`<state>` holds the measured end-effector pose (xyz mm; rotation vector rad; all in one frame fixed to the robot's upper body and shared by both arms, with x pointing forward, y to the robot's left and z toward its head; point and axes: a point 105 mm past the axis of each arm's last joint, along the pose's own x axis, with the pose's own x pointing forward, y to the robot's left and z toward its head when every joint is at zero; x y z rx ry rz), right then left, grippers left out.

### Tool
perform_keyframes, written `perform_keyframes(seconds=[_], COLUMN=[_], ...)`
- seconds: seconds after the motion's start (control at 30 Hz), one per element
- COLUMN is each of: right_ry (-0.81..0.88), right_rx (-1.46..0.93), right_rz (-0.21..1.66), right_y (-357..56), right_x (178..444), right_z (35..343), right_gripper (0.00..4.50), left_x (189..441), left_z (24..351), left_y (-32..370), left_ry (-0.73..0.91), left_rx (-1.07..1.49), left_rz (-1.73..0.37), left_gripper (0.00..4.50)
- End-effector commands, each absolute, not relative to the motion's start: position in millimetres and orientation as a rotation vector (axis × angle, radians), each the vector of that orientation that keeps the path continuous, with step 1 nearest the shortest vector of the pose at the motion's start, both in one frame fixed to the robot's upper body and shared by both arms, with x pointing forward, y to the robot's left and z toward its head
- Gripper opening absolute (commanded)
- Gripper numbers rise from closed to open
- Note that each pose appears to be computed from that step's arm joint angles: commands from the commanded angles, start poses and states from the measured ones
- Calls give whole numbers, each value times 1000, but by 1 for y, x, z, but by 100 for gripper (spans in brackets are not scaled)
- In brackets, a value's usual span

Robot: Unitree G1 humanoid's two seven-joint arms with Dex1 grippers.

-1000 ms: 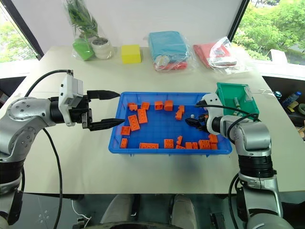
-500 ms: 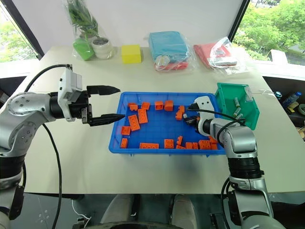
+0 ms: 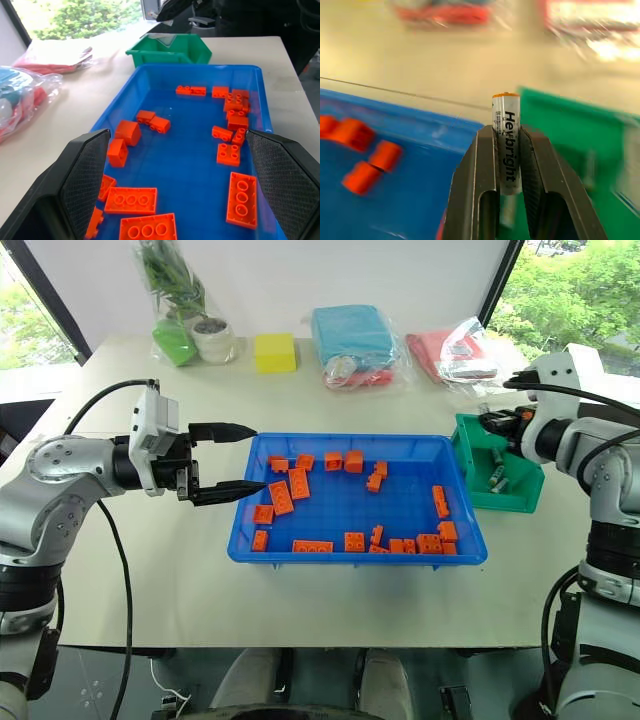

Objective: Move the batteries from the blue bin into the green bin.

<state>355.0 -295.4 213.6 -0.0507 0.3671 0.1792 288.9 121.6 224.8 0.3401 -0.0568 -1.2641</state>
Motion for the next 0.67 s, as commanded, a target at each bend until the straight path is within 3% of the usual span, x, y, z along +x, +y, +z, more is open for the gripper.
perform_keyframes(seconds=[0.03,0.13,0.23,0.37,0.67], right_ry=[358,268,218,289,297], right_rx=[-99,-193,-364,-538,-504], right_rz=[134,180,338,747,912], right_y=[-311,-308,-298,-278,-286], right_x=[355,357,345,295,278], right_z=[207,213,217,203,224], right_gripper=[211,352,352,352,352], left_x=[289,290,291,291,270], left_z=[233,236,239,245,245], left_y=[121,123,129,146,185], left_ry=[-97,-99,-94,-80,39], left_rx=[373,369,358,326,287], left_rz=[-1266,-1262,-1243,-1201,-1190], left_gripper=[450,450,450,450,450])
